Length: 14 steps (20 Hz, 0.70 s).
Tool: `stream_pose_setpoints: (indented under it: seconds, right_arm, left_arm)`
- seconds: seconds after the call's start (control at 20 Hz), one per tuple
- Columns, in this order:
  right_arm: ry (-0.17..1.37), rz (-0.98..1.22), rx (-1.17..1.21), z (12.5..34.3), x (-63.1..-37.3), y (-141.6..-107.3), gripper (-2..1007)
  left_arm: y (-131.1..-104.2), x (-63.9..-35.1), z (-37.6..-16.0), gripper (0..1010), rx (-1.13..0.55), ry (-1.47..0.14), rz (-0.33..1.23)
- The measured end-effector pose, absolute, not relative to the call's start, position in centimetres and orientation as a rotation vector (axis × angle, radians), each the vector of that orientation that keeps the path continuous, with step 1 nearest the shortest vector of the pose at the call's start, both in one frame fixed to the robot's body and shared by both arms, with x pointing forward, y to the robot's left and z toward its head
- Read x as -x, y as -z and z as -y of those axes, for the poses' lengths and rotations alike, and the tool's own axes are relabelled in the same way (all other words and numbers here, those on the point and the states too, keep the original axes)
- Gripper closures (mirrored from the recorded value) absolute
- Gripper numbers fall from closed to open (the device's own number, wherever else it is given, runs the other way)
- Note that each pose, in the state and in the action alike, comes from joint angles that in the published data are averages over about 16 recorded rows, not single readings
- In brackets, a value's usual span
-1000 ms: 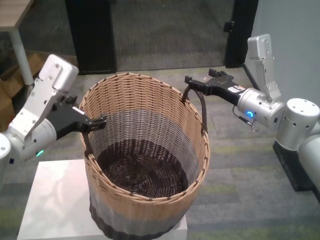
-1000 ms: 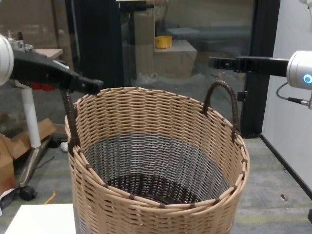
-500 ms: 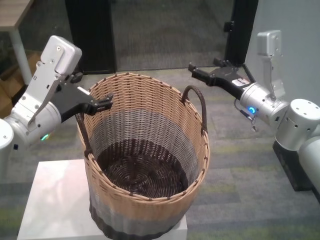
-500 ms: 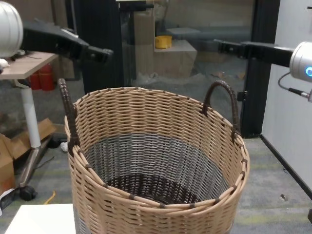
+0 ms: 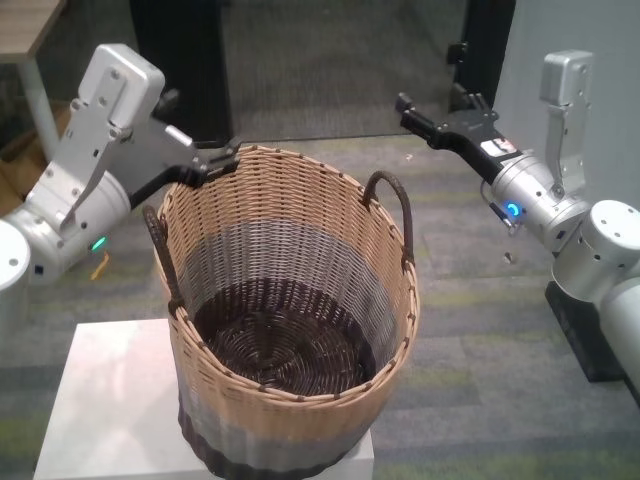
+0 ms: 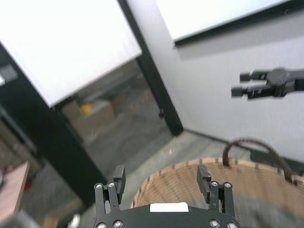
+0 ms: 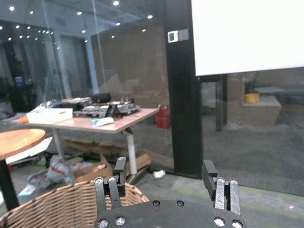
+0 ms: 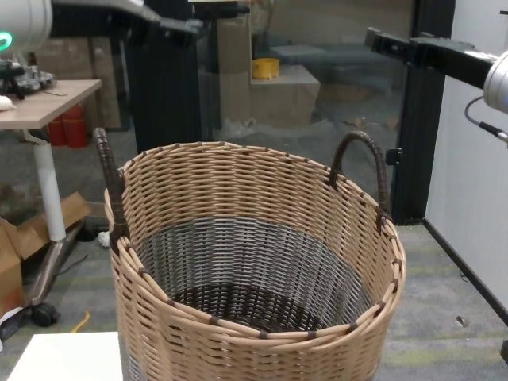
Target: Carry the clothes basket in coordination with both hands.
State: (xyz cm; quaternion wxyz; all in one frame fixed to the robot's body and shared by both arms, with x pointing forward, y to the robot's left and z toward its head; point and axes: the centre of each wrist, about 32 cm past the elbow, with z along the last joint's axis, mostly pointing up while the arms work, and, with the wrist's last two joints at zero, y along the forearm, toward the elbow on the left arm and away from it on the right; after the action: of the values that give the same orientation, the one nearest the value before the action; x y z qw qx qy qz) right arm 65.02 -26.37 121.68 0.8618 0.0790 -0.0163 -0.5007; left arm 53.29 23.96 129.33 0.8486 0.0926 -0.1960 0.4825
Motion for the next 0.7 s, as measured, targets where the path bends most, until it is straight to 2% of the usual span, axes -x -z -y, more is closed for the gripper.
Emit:
stream_pose_setpoints:
  seconds: [0.7]
  right_arm:
    - [1.075, 0.052, -0.21, 26.37, -64.8, -121.73, 2]
  left_arm:
    - [-129.29, -54.37, -23.69, 8, -0.102, -0.971, 0.491]
